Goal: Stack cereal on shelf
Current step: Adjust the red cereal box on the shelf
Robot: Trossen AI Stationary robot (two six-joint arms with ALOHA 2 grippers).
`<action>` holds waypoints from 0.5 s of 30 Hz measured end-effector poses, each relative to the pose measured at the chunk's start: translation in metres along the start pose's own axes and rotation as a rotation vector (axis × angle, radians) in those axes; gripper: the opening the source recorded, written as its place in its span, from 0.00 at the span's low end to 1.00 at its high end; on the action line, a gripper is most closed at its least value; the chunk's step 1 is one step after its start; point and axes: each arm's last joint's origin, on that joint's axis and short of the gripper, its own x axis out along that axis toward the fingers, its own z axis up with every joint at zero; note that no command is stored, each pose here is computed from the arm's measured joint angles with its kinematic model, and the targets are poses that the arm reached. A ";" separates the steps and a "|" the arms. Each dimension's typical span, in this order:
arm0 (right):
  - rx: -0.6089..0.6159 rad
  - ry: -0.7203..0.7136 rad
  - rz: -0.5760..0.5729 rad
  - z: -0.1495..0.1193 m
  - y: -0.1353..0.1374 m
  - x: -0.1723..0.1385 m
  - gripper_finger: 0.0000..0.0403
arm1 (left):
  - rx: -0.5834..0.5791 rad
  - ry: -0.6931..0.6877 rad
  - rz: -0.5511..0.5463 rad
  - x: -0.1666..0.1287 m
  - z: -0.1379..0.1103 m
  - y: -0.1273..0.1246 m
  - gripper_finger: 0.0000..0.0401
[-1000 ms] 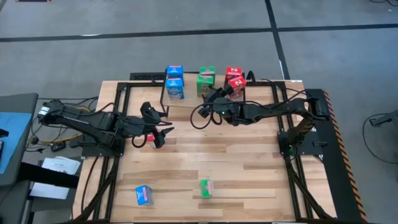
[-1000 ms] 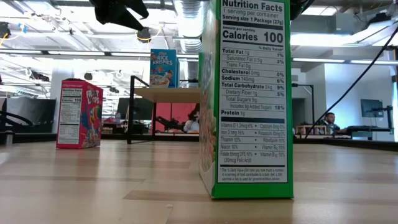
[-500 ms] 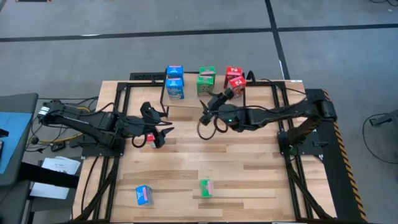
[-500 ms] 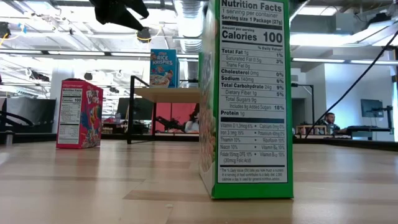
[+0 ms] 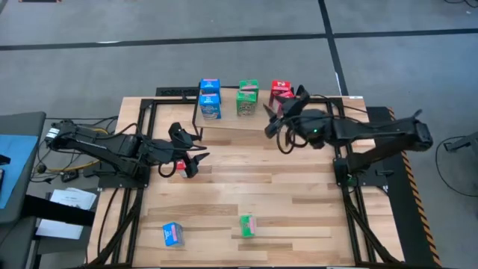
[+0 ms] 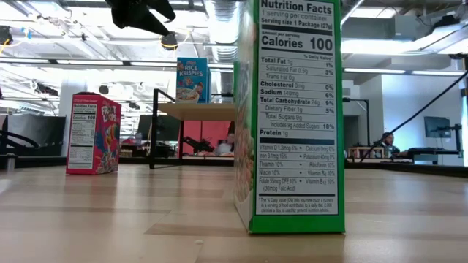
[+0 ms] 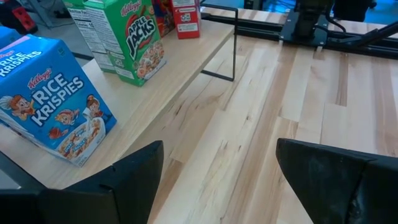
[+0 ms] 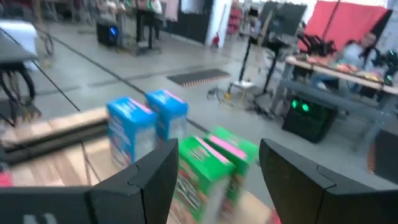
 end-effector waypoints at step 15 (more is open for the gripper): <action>0.015 0.292 -0.095 -0.051 -0.061 -0.042 0.62 | -0.008 0.001 0.000 0.000 0.000 0.000 0.75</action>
